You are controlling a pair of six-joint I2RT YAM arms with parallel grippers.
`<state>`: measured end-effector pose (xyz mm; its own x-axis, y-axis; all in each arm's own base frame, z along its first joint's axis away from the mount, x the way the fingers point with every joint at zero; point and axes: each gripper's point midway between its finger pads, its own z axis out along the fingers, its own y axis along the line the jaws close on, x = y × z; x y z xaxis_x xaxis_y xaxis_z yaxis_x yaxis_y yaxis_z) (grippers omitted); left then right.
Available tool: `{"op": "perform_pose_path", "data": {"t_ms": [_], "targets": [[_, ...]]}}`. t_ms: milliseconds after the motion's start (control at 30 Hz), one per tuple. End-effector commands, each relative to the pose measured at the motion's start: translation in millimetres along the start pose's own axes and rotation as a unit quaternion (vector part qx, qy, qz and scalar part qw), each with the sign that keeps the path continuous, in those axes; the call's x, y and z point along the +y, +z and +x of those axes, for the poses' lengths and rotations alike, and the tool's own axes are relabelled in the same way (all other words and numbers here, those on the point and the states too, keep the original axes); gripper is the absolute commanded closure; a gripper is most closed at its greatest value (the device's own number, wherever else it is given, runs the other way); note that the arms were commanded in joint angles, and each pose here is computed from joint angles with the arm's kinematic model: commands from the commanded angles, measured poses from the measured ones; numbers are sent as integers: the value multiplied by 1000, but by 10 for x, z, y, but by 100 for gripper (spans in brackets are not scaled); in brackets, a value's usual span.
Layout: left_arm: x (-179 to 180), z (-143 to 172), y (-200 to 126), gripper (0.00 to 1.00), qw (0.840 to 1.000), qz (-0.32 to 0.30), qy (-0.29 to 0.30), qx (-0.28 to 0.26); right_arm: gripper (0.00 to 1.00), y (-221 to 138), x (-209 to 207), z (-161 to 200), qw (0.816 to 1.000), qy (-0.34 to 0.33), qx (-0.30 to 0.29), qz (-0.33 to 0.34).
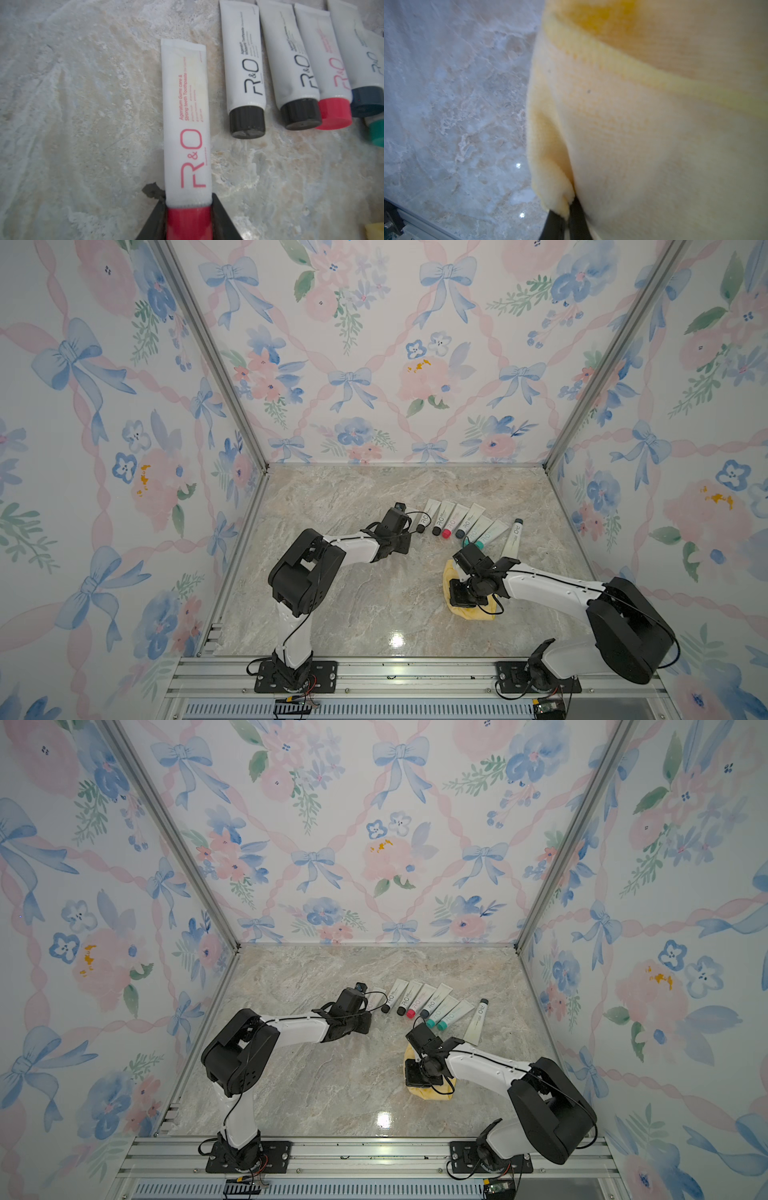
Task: Wipe the surface of the toothpaste tube
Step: Move the toothpaste to the center of the board.
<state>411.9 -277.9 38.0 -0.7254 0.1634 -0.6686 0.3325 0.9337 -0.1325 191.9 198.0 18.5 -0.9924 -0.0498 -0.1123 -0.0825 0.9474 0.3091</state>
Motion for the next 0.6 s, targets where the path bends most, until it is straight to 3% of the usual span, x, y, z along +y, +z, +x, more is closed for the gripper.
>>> {"op": "perform_pose_path", "data": {"t_ms": [0,133,200,367,467,567], "targets": [[130,-169,122,66,1000,5,-17,-2,93,102,65,51,1000,1,14,1],[70,-348,187,62,999,20,-25,-13,93,113,116,20,1000,-3,13,-1],[172,-425,84,50,999,-4,-43,-26,93,106,134,3,1000,-3,11,-4],[388,-560,-512,19,993,-15,-92,-68,93,120,168,-46,1000,4,6,-22],[311,-532,-879,13,992,17,-91,-84,93,160,232,-86,998,23,11,-55],[142,-292,-1112,11,991,66,-87,-72,93,177,314,-156,995,43,13,-90]]}}
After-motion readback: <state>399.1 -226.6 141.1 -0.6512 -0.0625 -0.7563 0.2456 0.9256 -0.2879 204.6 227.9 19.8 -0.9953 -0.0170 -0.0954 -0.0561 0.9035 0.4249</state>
